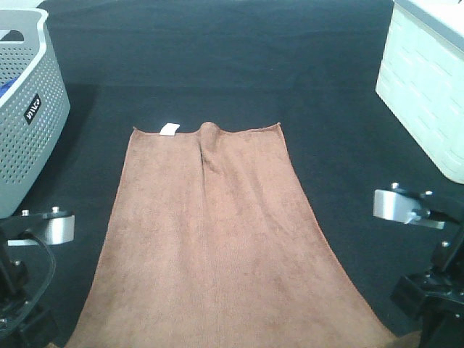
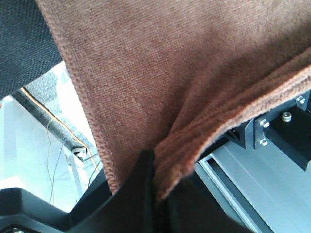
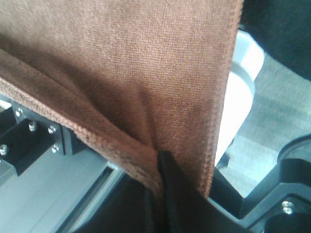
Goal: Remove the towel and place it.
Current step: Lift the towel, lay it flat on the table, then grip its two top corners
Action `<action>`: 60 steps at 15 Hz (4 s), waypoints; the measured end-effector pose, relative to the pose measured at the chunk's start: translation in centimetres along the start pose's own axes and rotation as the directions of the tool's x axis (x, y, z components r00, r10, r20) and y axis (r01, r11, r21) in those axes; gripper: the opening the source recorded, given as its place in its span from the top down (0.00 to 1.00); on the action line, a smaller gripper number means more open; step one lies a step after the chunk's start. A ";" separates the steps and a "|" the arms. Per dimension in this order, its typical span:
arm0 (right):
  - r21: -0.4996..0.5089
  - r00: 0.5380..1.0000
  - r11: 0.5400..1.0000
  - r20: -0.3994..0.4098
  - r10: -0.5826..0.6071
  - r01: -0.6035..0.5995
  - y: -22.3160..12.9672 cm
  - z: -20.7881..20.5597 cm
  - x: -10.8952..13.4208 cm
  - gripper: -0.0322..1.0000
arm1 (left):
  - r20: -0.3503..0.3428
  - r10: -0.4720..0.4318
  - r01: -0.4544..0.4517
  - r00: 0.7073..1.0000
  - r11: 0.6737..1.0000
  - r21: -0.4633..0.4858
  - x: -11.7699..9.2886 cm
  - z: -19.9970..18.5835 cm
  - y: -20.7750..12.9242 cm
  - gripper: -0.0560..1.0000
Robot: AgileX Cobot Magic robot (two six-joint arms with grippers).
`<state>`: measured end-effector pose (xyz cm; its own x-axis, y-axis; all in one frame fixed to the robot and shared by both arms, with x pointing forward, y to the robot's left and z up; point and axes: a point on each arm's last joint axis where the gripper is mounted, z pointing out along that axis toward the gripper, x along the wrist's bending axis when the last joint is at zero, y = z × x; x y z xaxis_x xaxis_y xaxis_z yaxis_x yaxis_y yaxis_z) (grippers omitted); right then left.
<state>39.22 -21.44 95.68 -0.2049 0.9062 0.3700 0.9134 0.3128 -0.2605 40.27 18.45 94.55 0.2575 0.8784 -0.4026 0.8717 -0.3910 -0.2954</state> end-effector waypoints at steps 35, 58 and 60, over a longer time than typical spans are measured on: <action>0.014 0.986 1.000 -0.166 -0.014 0.017 2.7 4.0 -0.3 0.35 | -0.087 0.245 -0.221 0.966 0.949 0.226 -5.4 3.9 2.7 0.36; -0.557 0.992 0.827 0.035 0.121 -0.081 19.9 -10.2 -6.8 0.21 | -0.214 -0.103 -0.024 0.971 0.854 -0.520 3.9 -11.7 22.6 0.25; -0.551 0.993 0.831 0.040 0.116 -0.075 22.6 -9.9 -7.6 0.21 | -0.197 -0.145 0.020 0.970 0.849 -0.528 5.9 -11.9 24.2 0.25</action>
<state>64.96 -24.10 95.81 -0.1118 0.9469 0.3016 0.9683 0.0355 0.2474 67.88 17.44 95.28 0.2055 0.9625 -0.1772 0.9653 -0.1695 0.1986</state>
